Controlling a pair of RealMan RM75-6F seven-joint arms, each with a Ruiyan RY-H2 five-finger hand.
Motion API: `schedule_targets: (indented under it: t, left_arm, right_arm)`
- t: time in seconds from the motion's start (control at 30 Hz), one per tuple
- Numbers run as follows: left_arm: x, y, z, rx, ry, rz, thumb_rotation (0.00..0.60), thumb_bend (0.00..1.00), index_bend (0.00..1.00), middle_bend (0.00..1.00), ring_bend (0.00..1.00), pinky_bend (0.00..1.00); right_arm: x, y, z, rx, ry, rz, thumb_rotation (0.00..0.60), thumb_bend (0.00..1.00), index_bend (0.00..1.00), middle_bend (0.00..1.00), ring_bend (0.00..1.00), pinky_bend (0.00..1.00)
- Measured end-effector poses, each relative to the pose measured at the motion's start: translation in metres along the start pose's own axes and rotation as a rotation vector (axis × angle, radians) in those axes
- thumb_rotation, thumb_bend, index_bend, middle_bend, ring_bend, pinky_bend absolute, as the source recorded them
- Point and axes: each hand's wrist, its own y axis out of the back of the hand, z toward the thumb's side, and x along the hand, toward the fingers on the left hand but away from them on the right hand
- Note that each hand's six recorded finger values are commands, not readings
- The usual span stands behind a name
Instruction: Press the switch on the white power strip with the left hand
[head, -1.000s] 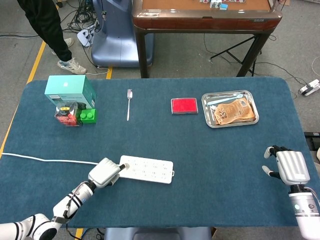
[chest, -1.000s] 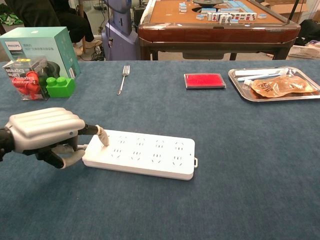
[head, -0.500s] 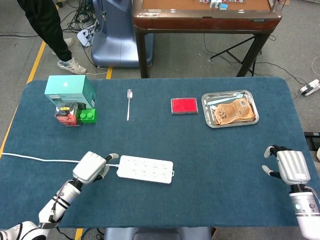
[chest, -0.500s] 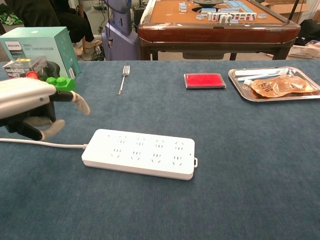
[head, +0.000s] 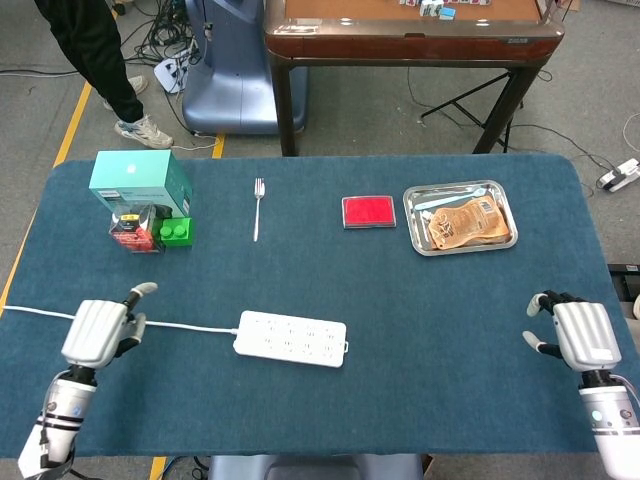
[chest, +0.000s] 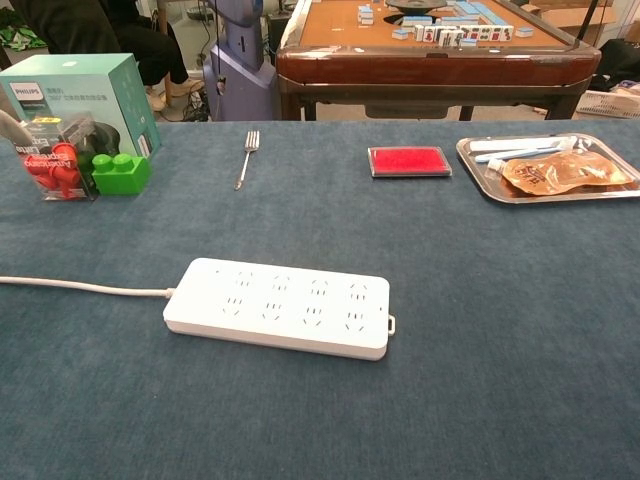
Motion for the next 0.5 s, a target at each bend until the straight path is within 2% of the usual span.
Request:
schedule_targets:
  t: [0.17,0.3,0.4,0.5]
  left_arm:
    - [-0.021,0.007,-0.031,0.037,0.121,0.031,0.600,0.59,0.29,0.95,0.88,1.00]
    - [-0.037,0.006,-0.048,0.087,0.189,0.023,0.600,0.59,0.27,0.82,0.78,1.00]
    - [-0.049,0.005,-0.060,0.138,0.247,0.020,0.600,0.58,0.26,0.74,0.68,0.94]
    - [-0.063,0.006,-0.073,0.167,0.317,0.020,0.600,0.58,0.26,0.71,0.65,0.91]
  right_arm:
    - [0.003,0.003,-0.001,-0.003,0.002,-0.013,0.600,0.13,0.53,0.49,0.49,0.60]
    - [0.007,0.002,-0.002,-0.010,0.001,-0.015,0.600,0.13,0.52,0.49,0.49,0.60]
    - [0.010,0.002,-0.004,-0.016,-0.003,-0.017,0.600,0.13,0.52,0.49,0.49,0.60]
    - [0.012,0.001,-0.006,-0.020,-0.008,-0.020,0.600,0.13,0.53,0.49,0.49,0.60]
